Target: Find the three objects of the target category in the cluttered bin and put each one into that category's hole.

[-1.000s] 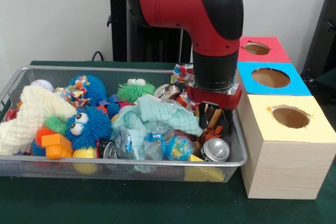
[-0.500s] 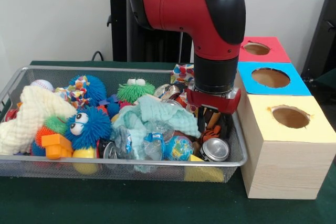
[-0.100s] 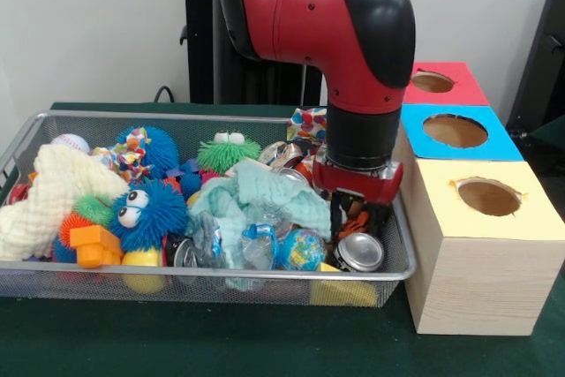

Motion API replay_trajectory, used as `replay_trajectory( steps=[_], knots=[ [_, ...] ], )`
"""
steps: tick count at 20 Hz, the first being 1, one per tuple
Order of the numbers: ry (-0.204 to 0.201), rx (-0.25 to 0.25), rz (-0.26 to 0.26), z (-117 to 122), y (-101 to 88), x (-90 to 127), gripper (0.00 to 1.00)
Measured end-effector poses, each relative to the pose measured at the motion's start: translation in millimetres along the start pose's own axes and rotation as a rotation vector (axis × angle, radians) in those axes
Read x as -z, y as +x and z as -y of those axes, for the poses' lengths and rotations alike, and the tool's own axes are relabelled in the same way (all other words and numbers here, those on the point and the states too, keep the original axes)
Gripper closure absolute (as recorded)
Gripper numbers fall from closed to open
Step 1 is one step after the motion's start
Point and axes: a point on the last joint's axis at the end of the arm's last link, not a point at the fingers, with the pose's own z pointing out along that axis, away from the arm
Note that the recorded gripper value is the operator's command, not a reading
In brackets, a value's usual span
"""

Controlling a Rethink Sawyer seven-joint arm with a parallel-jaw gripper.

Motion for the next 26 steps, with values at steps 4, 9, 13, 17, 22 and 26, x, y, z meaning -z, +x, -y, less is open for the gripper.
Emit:
replay_trajectory(
  steps=[4,9,13,17,22,26],
  knots=[
    [0.005,0.013,0.003,-3.8,3.5,0.4,1.00],
    [0.011,0.015,0.005,-2.1,3.6,0.3,1.00],
    [0.012,0.014,0.005,-1.5,3.5,0.4,1.00],
    [0.016,0.014,0.006,0.3,2.6,2.0,1.00],
    [0.044,0.009,-0.012,14.5,-8.7,22.0,1.00],
    [0.053,0.002,-0.037,26.3,-26.9,53.3,1.00]
  ],
)
